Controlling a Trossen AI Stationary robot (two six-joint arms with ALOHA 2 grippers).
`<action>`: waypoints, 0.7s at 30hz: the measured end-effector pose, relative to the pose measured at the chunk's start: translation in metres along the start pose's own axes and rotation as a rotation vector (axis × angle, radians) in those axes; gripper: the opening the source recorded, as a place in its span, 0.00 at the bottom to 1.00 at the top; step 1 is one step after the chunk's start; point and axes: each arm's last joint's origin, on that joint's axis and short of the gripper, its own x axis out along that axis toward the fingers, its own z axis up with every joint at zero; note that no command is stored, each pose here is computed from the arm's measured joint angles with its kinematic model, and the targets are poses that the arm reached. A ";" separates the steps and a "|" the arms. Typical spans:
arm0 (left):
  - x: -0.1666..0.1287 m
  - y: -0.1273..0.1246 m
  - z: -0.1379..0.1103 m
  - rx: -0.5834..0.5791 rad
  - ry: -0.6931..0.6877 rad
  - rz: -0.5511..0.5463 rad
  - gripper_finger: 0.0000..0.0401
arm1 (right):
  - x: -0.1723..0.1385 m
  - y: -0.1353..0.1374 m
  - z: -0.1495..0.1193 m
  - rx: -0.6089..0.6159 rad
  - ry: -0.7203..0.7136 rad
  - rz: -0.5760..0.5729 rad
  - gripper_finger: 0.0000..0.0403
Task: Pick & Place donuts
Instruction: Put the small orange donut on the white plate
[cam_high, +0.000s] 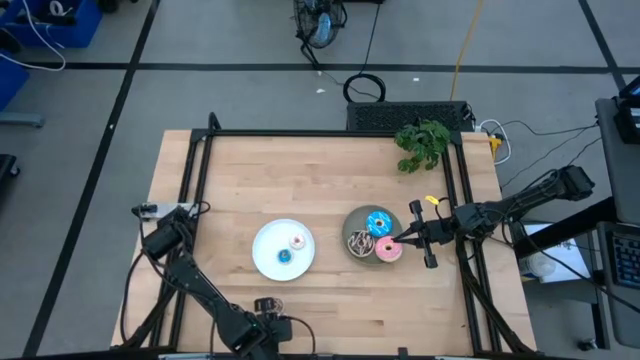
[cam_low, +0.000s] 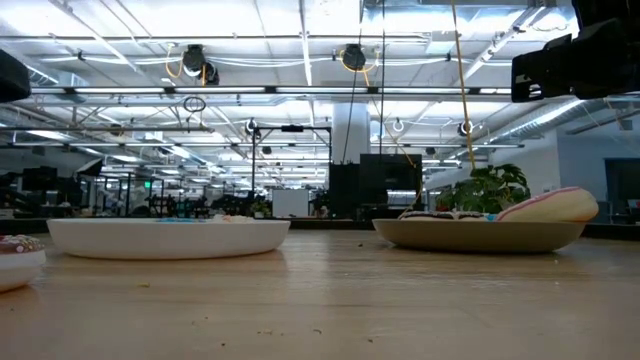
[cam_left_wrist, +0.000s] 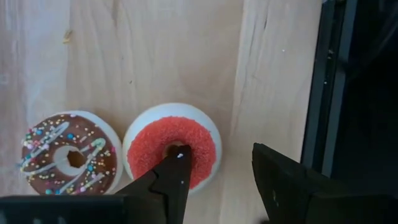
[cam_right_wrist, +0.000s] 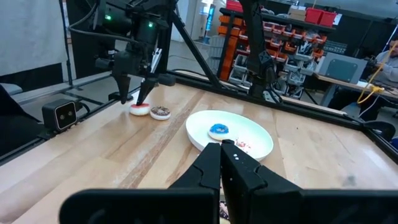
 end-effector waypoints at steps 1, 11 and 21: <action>0.000 0.000 0.001 0.004 0.003 -0.003 0.44 | 0.000 0.000 0.000 0.000 0.000 0.000 0.00; -0.011 0.001 0.004 0.027 -0.004 0.033 0.44 | 0.000 0.000 0.000 -0.002 -0.003 -0.001 0.00; -0.006 0.004 0.001 0.021 -0.002 0.048 0.44 | 0.000 0.000 0.000 -0.002 -0.003 -0.001 0.00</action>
